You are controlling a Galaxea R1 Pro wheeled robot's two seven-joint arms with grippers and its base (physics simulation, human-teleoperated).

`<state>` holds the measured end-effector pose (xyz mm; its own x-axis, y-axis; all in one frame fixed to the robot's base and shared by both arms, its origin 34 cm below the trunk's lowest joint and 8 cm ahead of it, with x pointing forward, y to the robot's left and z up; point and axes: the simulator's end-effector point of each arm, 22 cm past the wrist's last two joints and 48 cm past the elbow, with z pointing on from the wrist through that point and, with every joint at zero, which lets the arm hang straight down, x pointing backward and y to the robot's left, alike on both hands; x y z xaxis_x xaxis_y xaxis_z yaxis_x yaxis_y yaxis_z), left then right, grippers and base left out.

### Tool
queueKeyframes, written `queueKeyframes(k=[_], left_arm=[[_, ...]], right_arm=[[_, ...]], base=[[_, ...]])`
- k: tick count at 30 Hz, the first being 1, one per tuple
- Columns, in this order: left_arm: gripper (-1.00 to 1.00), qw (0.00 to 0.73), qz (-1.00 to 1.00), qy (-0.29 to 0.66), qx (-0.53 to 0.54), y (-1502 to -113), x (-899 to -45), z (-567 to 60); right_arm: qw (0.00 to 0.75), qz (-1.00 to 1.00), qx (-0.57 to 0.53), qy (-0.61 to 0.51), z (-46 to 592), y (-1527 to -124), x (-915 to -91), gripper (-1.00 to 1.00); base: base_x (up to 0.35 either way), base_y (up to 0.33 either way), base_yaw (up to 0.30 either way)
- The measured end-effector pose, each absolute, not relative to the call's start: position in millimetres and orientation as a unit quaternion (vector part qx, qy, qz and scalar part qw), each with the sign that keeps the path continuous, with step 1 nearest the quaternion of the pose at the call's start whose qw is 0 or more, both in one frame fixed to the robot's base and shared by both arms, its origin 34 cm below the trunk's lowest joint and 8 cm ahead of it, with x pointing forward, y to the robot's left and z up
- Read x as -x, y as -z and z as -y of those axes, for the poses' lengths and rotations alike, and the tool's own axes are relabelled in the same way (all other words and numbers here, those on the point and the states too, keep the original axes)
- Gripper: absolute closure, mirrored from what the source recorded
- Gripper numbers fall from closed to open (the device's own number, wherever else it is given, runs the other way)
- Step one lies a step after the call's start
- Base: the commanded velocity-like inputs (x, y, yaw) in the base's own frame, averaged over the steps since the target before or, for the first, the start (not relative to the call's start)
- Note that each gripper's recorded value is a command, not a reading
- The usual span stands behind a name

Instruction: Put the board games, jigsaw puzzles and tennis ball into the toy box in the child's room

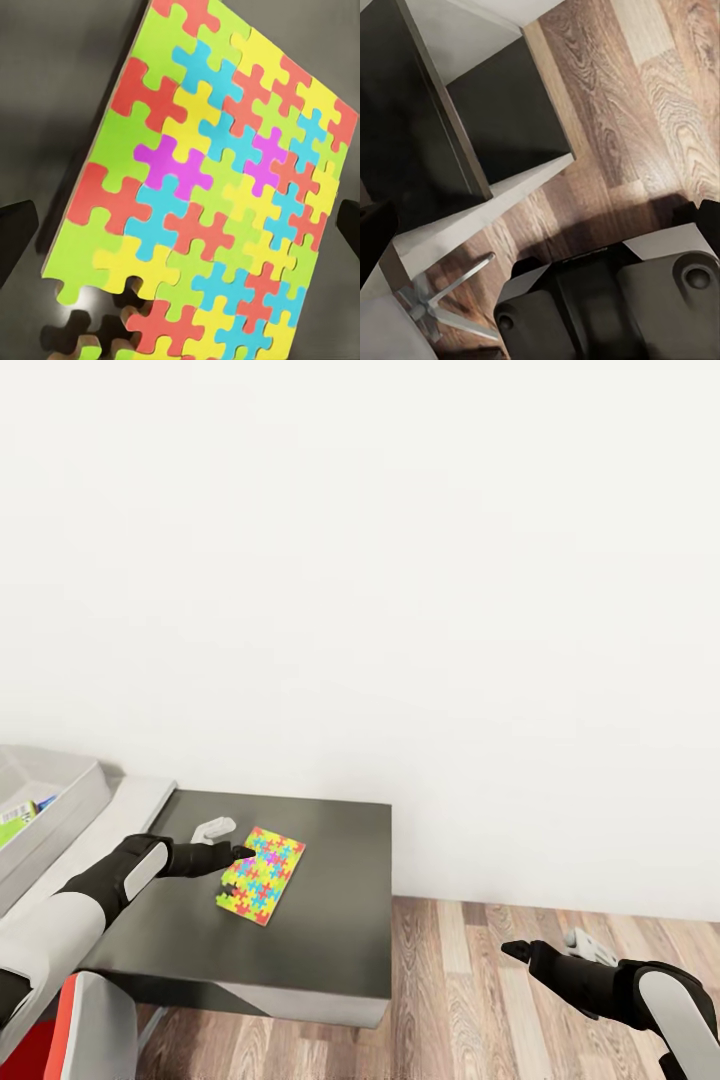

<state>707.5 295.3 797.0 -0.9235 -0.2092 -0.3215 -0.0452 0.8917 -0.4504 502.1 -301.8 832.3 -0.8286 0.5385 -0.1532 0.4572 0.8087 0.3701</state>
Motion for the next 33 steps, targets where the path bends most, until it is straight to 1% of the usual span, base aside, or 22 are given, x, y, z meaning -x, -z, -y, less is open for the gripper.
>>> queueKeyframes(k=[33], left_arm=[[-1.00,0.168,-0.958,0.222,0.069,-777.8,-700.2,-295.1]], right_arm=[[0.111,-0.944,-0.269,-0.155,303.9,-819.4,-495.1,-1.00]], base=[[0.000,0.000,0.000]])
